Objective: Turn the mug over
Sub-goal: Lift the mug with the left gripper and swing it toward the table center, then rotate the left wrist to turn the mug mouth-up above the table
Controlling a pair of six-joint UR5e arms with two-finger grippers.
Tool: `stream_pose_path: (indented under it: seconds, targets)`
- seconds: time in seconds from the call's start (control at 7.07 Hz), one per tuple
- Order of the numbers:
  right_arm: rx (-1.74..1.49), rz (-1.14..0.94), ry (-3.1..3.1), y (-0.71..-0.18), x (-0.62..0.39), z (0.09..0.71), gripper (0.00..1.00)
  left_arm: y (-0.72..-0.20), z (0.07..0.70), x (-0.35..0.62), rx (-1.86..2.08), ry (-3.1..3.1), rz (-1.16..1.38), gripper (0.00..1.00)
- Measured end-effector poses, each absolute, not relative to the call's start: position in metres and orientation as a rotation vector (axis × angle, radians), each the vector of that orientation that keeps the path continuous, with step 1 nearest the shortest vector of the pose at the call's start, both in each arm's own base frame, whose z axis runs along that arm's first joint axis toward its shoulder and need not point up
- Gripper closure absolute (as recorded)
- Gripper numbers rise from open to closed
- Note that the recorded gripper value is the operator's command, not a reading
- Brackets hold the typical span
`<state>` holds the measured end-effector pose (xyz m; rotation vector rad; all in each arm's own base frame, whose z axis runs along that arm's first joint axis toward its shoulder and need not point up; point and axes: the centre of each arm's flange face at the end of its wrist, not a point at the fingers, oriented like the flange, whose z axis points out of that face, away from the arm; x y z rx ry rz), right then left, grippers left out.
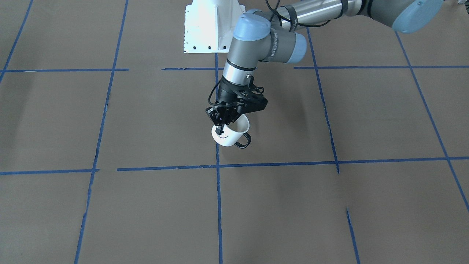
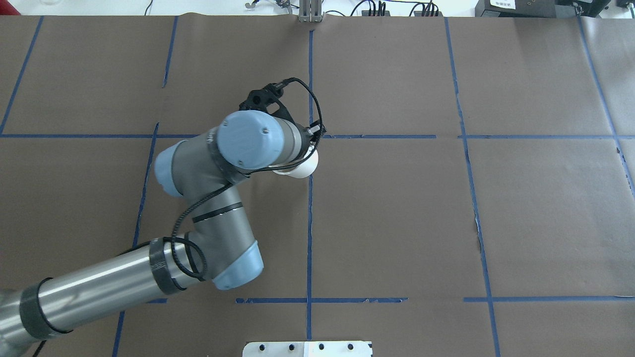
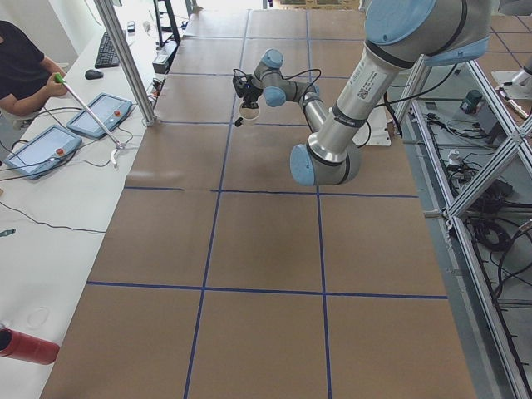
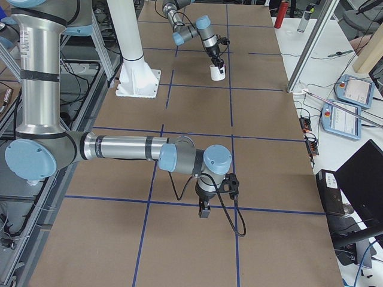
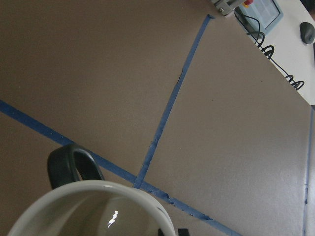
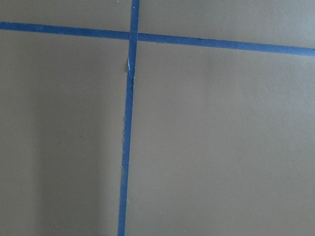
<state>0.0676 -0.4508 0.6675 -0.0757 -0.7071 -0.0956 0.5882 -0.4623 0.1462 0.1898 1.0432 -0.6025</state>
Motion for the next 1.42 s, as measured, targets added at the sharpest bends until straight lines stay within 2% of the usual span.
stream_pose_path:
  seconds: [0.57,1.42]
  targets:
    - [-0.076,-0.096,-0.707,-0.451,0.068,0.668,0.00,-0.462,0.098,0.640,0.263,0.779,-0.394,1.00]
    - [-0.076,-0.096,-0.707,-0.451,0.068,0.668,0.00,-0.462,0.119,0.660,0.265,0.715,-0.322,1.00]
